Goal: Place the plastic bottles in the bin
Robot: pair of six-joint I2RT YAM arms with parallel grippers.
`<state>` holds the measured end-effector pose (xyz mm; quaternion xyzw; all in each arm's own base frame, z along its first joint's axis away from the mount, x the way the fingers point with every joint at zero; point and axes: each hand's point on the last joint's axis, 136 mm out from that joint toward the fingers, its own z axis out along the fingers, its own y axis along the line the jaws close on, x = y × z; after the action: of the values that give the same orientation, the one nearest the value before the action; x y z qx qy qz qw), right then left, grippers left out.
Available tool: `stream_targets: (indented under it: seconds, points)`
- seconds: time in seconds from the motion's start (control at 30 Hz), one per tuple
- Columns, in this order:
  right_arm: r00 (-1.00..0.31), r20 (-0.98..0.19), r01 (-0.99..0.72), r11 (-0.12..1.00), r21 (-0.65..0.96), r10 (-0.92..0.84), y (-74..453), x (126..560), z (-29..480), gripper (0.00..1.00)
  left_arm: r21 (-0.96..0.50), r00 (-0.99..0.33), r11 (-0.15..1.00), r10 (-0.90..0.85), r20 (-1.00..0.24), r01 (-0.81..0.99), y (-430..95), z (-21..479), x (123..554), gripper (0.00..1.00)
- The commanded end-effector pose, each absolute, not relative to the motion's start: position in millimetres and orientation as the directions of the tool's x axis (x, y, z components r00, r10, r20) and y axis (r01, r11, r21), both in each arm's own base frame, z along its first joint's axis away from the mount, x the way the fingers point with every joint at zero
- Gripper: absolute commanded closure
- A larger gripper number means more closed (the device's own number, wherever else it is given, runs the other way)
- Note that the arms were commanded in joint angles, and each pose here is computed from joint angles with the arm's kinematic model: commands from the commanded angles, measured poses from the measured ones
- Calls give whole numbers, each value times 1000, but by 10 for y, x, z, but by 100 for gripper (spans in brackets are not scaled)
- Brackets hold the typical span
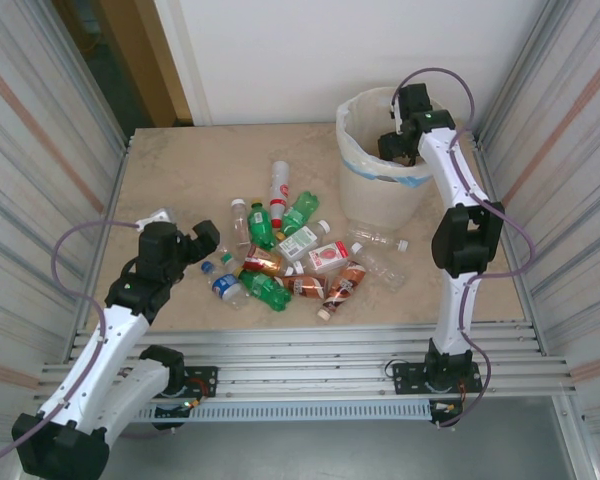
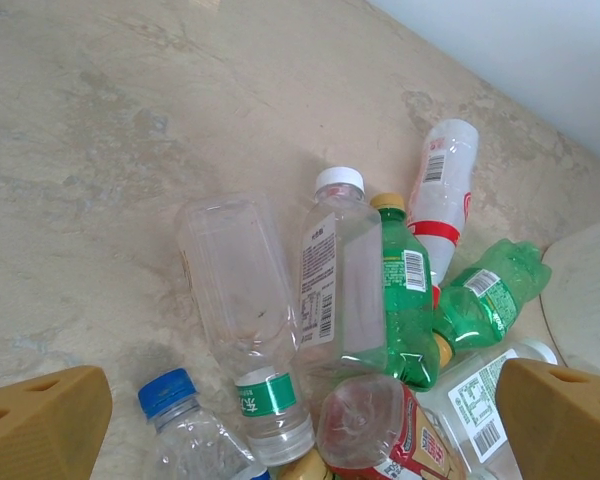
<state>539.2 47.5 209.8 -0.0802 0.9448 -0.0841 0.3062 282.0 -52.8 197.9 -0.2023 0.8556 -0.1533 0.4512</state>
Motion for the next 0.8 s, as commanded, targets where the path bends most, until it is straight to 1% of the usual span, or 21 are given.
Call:
stream_targets:
  seconds: [0.0,0.17,0.27,0.3,0.5,0.67,0.77]
  points:
    - [-693,-699,-98,984,-150,-176,638,5321,2858,10,-448,-485,869,-491,-723,-211,-475,2122,2820,1]
    - [-616,-771,-111,987,-116,-160,776,5208,3332,5,-446,-509,867,-494,-705,-223,-454,2066,2809,1]
    - [-572,-807,-115,989,-96,-145,845,5097,3587,0,-457,-536,861,-501,-679,-225,-464,2002,2821,1]
    - [-558,-818,-118,989,-86,-138,868,5053,3669,2,-461,-547,858,-504,-668,-227,-468,1972,2834,1]
    - [-499,-860,-116,992,-51,-103,953,4787,3994,2,-470,-621,849,-507,-598,-241,-547,1766,3001,1]
    - [-447,-888,-104,992,-71,-110,1019,4536,4149,2,-427,-679,857,-497,-540,-288,-576,1540,3211,2]
    - [-426,-899,-87,994,-70,-101,1022,4375,4199,2,-401,-701,858,-500,-509,-321,-572,1384,3335,5]
